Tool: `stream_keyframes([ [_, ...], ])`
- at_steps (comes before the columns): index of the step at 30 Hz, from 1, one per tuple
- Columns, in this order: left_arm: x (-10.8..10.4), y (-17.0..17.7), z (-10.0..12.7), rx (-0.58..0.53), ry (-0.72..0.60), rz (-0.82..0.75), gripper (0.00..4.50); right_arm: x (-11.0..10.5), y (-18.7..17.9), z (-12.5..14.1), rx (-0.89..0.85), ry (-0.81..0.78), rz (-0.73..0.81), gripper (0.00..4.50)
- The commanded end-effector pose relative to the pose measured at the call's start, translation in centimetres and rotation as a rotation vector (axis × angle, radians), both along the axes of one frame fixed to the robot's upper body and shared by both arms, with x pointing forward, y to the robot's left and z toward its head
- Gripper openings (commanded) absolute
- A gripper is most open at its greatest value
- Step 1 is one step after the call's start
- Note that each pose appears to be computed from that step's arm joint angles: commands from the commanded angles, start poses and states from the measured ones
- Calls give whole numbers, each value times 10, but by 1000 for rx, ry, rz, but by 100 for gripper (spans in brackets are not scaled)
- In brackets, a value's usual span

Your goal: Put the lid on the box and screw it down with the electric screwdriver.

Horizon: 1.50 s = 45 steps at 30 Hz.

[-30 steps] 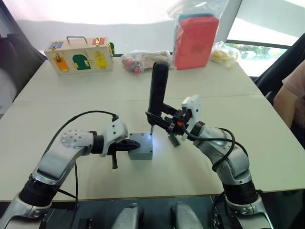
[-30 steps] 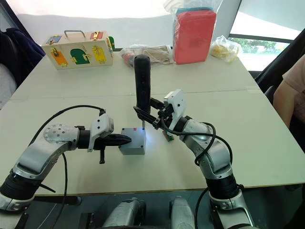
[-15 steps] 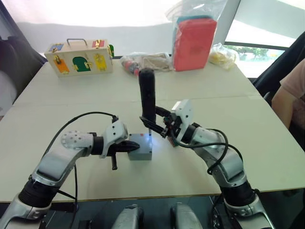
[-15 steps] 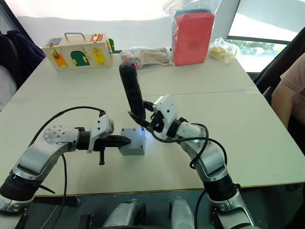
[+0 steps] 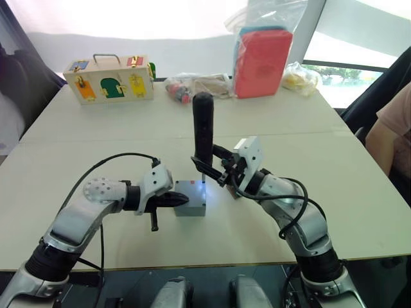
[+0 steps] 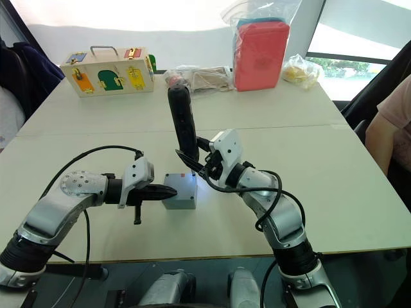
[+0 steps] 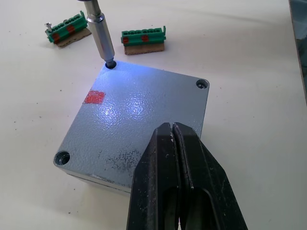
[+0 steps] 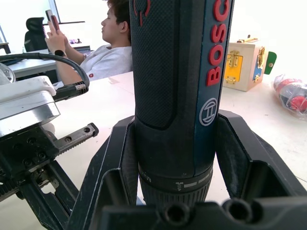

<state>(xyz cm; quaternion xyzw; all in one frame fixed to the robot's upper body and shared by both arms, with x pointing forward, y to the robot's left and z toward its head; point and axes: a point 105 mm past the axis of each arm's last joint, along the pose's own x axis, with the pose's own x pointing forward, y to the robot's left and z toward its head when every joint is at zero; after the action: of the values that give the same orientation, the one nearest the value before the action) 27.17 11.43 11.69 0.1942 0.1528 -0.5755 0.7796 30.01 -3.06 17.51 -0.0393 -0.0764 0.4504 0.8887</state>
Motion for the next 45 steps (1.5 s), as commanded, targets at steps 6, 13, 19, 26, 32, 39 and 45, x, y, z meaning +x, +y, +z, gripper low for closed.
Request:
stream_keyframes([
  [6, -5, 5, -22, 54, 85, 16, 0, 5, -11, -32, -79, 132, -34, 181],
  [13, -6, 6, -26, 51, 91, 21, 0, 12, -21, 27, 1, 20, -34, 181],
  [19, 7, 15, -20, 25, 52, 58, 0, 8, -40, 146, 147, -213, 7, 181],
  [26, 25, 8, 59, -267, 28, 70, 0, 30, -78, 178, 281, -23, -123, 181],
  [32, 0, -16, 90, -120, -80, -198, 0, 40, -157, 85, -58, 616, -359, 181],
  [39, -9, -31, 65, -50, -75, -282, 0, 25, -193, 26, -183, 966, -409, 181],
  [45, -21, -32, 57, -49, -24, -310, 0, 24, -203, 1, -248, 1099, -470, 181],
])
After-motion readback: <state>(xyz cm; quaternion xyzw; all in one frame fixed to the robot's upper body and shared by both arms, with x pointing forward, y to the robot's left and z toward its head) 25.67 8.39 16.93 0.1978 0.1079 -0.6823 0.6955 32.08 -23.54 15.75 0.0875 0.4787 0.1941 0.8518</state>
